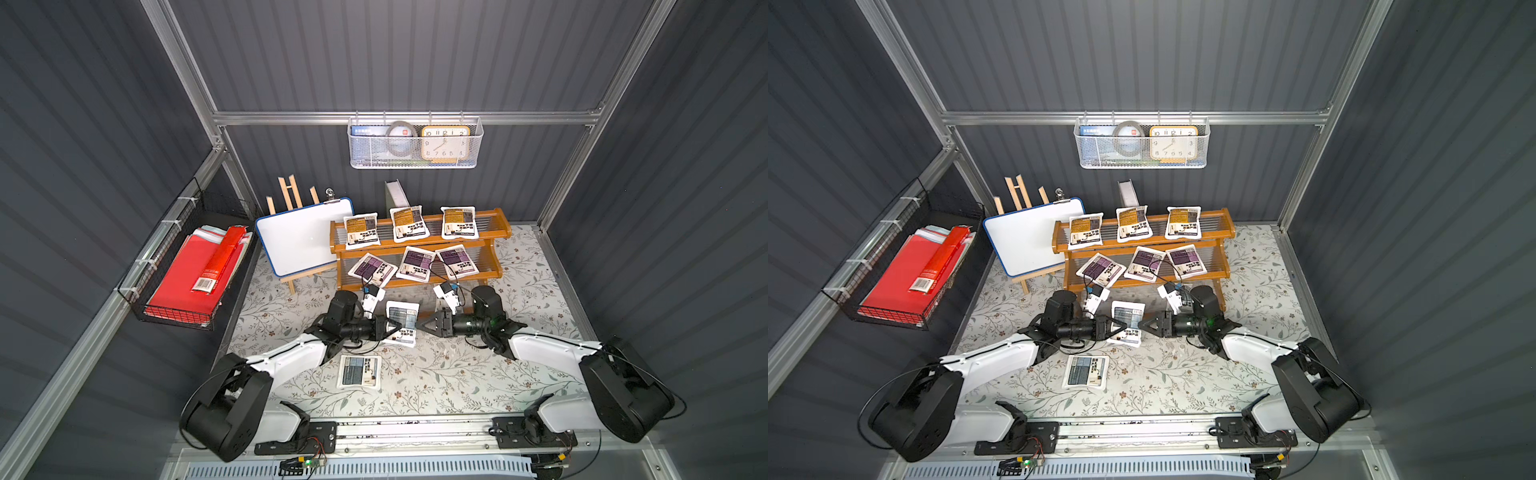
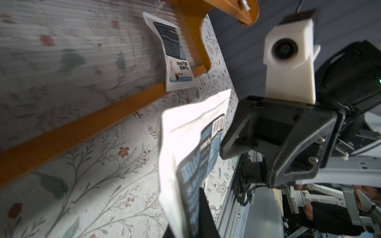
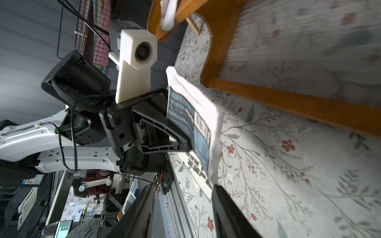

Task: Place the bagged coffee beans on the shelf by color
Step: Pick up the bagged coffee beans at the center of the board, then place the bagged coffee beans on the shelf.

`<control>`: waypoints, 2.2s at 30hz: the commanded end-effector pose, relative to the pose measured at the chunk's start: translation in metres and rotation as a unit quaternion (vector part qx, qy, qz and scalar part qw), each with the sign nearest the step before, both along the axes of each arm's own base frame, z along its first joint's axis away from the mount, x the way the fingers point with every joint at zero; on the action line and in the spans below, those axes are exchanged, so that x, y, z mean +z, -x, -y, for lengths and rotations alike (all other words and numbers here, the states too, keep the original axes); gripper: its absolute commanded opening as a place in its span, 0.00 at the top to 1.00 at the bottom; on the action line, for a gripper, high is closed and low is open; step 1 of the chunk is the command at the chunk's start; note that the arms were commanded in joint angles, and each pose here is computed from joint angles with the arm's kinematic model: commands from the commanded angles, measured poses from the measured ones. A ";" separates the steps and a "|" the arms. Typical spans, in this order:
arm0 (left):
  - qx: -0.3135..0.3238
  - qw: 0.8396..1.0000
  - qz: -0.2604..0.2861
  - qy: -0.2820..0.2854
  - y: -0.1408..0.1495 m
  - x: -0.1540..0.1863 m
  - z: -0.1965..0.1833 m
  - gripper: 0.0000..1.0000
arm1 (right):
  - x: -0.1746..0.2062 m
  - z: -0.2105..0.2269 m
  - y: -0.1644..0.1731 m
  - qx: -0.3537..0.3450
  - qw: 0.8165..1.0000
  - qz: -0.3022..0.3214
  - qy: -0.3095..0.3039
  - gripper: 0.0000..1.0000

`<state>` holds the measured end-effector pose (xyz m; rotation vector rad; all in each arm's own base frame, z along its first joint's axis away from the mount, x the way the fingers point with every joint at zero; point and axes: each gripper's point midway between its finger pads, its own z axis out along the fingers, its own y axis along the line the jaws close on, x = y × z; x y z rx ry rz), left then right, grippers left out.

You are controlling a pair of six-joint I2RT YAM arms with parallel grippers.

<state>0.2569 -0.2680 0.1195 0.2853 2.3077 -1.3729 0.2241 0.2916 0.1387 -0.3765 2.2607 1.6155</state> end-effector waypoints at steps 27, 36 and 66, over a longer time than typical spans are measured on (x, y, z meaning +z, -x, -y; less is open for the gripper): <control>0.084 0.992 -0.001 0.093 -0.058 0.019 0.016 1.00 | -0.022 -0.004 -0.042 -0.118 0.992 -0.013 -0.042 0.57; 0.096 0.992 -0.009 0.077 -0.061 0.016 0.014 0.96 | -0.022 -0.008 -0.038 -0.107 0.993 -0.016 -0.054 1.00; 0.357 0.928 0.065 -0.084 -0.055 0.053 -0.108 0.32 | -0.064 0.000 -0.118 -0.253 0.965 -0.074 0.009 1.00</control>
